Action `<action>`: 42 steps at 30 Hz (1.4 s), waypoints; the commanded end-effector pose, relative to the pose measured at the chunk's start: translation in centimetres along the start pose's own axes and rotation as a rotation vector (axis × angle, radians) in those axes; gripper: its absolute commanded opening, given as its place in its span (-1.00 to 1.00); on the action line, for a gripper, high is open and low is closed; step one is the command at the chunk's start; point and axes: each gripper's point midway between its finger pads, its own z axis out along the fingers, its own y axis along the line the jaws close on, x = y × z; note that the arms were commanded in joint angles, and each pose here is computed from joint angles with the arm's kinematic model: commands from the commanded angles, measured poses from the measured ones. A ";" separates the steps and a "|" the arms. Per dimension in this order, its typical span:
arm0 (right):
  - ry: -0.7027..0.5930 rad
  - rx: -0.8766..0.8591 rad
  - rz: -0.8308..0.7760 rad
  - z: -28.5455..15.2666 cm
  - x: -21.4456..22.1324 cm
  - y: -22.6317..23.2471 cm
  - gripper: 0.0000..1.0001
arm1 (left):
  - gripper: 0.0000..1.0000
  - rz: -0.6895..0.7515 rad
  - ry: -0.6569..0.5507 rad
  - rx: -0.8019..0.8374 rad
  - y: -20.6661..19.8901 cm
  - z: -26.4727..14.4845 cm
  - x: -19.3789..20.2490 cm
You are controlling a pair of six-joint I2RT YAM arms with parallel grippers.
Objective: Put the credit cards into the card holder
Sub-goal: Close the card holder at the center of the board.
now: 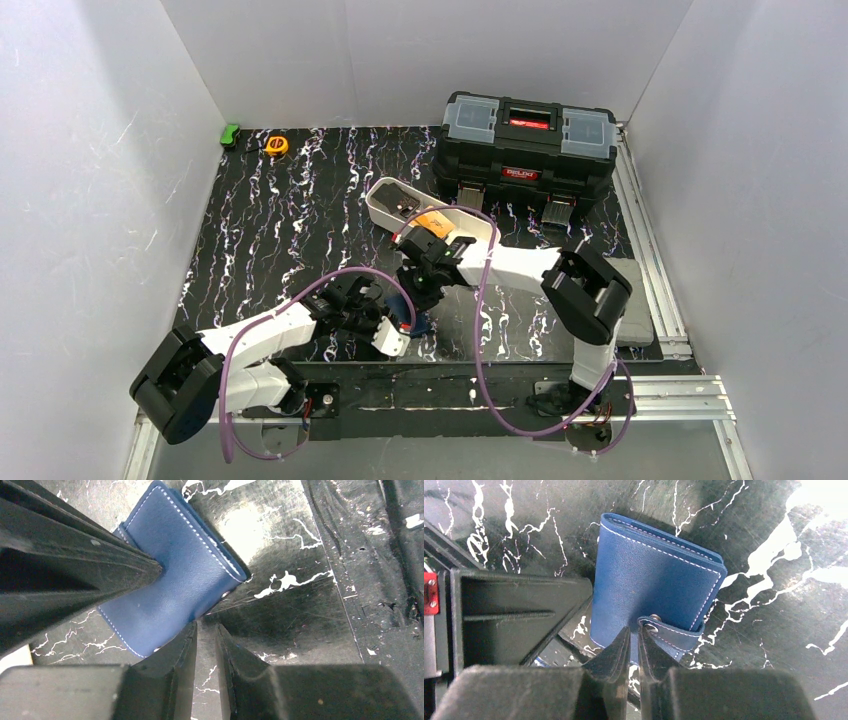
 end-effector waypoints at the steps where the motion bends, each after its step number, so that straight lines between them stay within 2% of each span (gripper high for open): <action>1: 0.017 0.058 -0.011 0.6 -0.1 -0.3 -0.66 | -0.62 -0.001 -0.045 0.045 -1.4 0.2 -0.8; 7: 0.023 0.084 -0.004 0.8 0.0 -0.8 -0.68 | -0.63 0.000 -0.047 0.045 -1.4 0.2 -0.9; 12: 0.009 0.013 -0.049 0.5 -0.6 0.3 -0.69 | -0.63 -0.006 -0.044 0.047 -1.5 0.2 -0.8; 18: 0.086 -0.236 0.033 0.0 -1.0 1.4 -0.75 | -0.63 0.006 -0.044 0.053 -1.7 0.0 -0.8; 24: 0.130 -0.198 0.050 0.6 -0.8 0.1 -0.85 | -0.64 0.008 -0.046 0.058 -1.7 -0.2 -1.0; 27: 0.137 -0.204 0.050 0.7 -0.1 -0.1 -0.77 | -0.64 0.007 -0.046 0.063 -1.8 -0.2 -1.0; 32: 0.111 -0.163 0.076 0.8 -0.1 -0.8 -0.75 | -0.64 0.018 -0.050 0.063 -1.8 -0.2 -1.1; 35: 0.100 -0.214 0.065 0.3 -0.5 0.3 -0.69 | -0.64 0.020 -0.052 0.061 -1.7 -0.2 -1.2; 39: 0.009 -0.257 -0.029 -2.7 -2.4 2.7 -0.46 | -0.65 0.020 -0.046 0.058 -1.6 -0.3 -1.1; 42: -0.039 -0.261 -0.056 -4.9 -3.4 3.5 -0.39 | -0.65 0.021 -0.046 0.056 -1.5 -0.3 -1.1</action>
